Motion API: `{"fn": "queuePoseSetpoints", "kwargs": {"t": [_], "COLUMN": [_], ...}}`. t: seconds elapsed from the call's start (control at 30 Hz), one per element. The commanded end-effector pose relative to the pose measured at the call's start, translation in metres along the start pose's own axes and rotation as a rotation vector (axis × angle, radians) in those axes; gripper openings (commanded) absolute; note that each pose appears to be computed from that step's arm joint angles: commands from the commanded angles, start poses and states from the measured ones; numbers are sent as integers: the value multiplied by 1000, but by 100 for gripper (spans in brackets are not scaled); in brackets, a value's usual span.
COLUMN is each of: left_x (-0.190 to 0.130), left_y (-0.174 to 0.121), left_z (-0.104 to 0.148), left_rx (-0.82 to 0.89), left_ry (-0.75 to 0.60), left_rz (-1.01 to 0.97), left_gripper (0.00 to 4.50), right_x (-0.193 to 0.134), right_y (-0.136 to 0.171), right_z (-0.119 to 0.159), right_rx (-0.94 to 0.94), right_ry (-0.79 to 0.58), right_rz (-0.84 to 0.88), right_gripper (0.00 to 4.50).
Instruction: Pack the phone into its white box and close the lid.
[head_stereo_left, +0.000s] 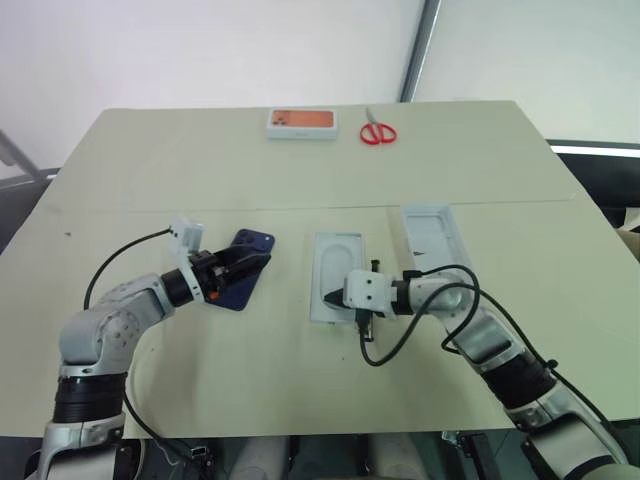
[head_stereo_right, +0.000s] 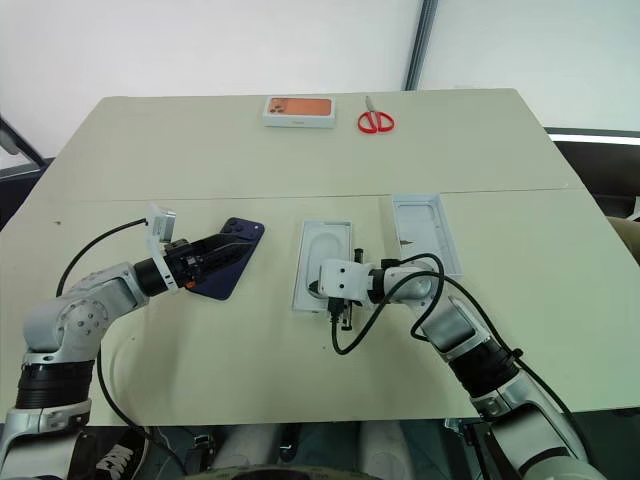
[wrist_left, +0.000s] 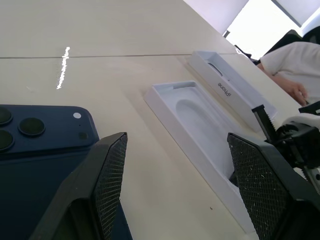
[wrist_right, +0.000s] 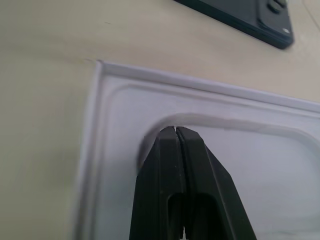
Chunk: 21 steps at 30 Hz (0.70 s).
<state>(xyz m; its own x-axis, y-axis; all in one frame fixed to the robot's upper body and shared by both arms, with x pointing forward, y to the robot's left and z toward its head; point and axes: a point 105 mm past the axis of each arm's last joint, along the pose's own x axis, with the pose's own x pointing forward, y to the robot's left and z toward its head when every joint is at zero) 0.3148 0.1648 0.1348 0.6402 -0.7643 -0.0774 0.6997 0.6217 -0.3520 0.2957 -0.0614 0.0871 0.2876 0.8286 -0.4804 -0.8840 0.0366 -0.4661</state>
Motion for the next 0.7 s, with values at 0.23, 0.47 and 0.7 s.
{"fn": "queuePoseSetpoints", "kwargs": {"t": [0.23, 0.47, 0.7], "left_x": [9, 10, -6], "left_y": [-6, -6, 5], "left_z": [8, 6, 6], "left_rx": [53, 44, 14], "left_ry": [-9, -4, 43], "left_rz": [-29, -33, -5], "left_gripper": [341, 341, 341], "right_x": [-22, -25, -25], "right_y": [1, -2, -36], "right_z": [-3, 3, 37], "right_rx": [-90, -116, -30], "right_ry": [-7, -47, -197], "right_rz": [38, 38, -123], "right_gripper": [5, 5, 5]}}
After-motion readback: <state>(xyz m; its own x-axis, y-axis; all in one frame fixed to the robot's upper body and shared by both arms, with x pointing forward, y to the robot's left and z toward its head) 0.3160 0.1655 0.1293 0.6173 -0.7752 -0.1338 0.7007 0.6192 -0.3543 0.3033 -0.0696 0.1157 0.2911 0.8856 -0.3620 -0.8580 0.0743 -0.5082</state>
